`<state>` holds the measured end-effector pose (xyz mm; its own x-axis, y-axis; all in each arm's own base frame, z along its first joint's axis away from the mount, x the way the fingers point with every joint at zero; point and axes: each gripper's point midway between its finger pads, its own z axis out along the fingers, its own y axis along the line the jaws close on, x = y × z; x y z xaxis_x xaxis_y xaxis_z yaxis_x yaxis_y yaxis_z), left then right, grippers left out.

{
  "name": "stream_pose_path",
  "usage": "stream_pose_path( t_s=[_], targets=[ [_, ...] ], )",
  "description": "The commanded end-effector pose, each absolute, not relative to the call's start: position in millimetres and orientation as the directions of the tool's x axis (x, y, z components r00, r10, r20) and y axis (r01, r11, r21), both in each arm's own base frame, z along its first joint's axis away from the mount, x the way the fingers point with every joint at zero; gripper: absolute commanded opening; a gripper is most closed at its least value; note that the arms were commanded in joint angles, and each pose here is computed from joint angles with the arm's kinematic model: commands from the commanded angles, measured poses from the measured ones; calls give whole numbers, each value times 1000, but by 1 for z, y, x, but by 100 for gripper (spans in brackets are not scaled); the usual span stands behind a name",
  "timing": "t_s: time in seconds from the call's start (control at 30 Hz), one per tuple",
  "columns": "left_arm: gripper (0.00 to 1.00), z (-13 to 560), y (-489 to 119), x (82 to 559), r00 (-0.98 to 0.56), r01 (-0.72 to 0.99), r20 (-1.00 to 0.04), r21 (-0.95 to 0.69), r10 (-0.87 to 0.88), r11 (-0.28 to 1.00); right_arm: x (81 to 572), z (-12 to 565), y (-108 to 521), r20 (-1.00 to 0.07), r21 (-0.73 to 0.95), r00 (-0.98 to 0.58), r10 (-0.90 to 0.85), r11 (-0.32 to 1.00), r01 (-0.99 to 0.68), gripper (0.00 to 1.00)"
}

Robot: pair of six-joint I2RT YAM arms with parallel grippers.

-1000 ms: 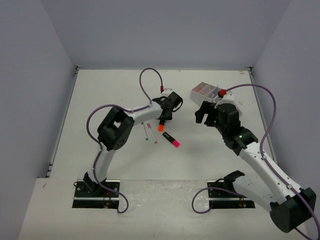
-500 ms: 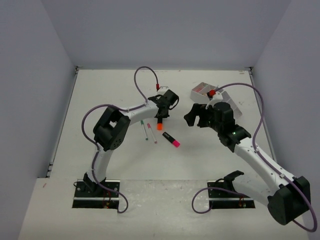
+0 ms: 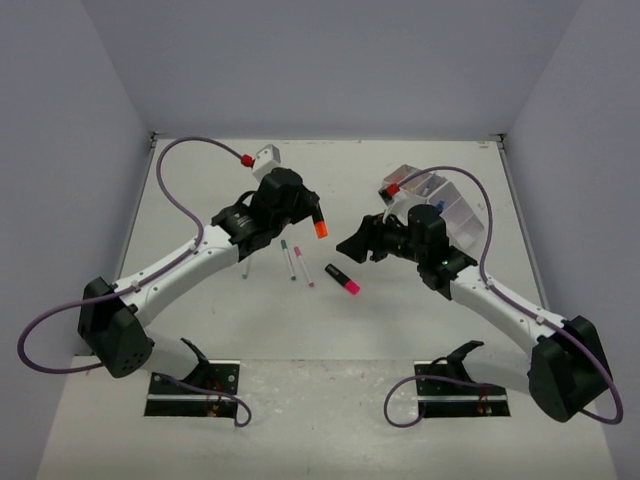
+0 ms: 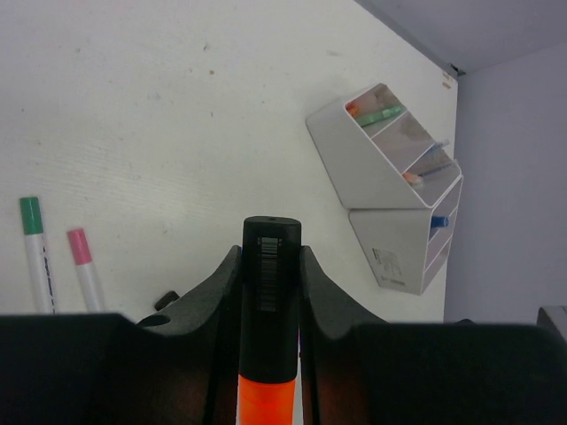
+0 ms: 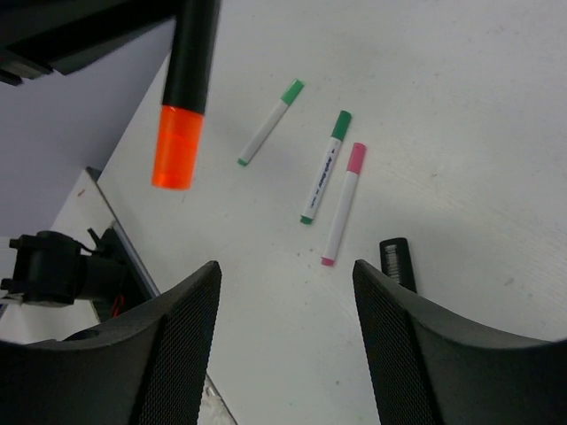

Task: Sort the stationery into containers
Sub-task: Pick up the pen from the center of the board, then place the pen in the storage box.

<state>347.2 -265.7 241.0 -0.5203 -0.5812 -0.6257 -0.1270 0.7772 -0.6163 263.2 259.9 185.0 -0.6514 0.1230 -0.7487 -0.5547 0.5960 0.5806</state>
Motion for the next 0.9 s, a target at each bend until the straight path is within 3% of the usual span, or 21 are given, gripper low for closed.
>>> stream_pose_path(
  t_s=[0.0, 0.1, 0.37, 0.5, 0.73, 0.77, 0.8, 0.83, 0.87],
  targets=[
    [0, 251, -284, 340, -539, -74, -571, -701, -620, 710, 259, 232, 288, -793, 589, -587, 166, 460, -665, 60],
    [0, 256, -287, 338, -543, -55, -574, -705, -613, 708, 258, 240, 298, -796, 589, -580, 174, 443, -676, 59],
    [0, 259, -301, 328, -583, -13, -555, -725, -594, 689, 276, 252, 311, -788, 595, -586, 187, 475, -649, 44],
    [0, 258, -302, 326, -587, -8, -553, -727, -592, 687, 279, 256, 315, -786, 596, -591, 182, 478, -646, 0],
    [2, 274, -295, 325, -538, 49, -588, -736, -603, 675, 284, 234, 304, -748, 609, -638, 182, 570, -552, 0],
    [7, 276, -295, 325, -534, 61, -594, -737, -602, 673, 284, 232, 303, -743, 612, -644, 182, 575, -544, 0],
    [28, 278, -295, 325, -528, 79, -605, -734, -596, 675, 283, 229, 301, -733, 617, -655, 185, 588, -523, 0],
    [62, 281, -295, 325, -519, 103, -620, -729, -588, 677, 282, 223, 296, -712, 624, -675, 192, 613, -484, 0],
    [88, 283, -294, 325, -513, 113, -631, -721, -582, 683, 285, 224, 293, -711, 625, -671, 209, 624, -468, 0]
  ],
)
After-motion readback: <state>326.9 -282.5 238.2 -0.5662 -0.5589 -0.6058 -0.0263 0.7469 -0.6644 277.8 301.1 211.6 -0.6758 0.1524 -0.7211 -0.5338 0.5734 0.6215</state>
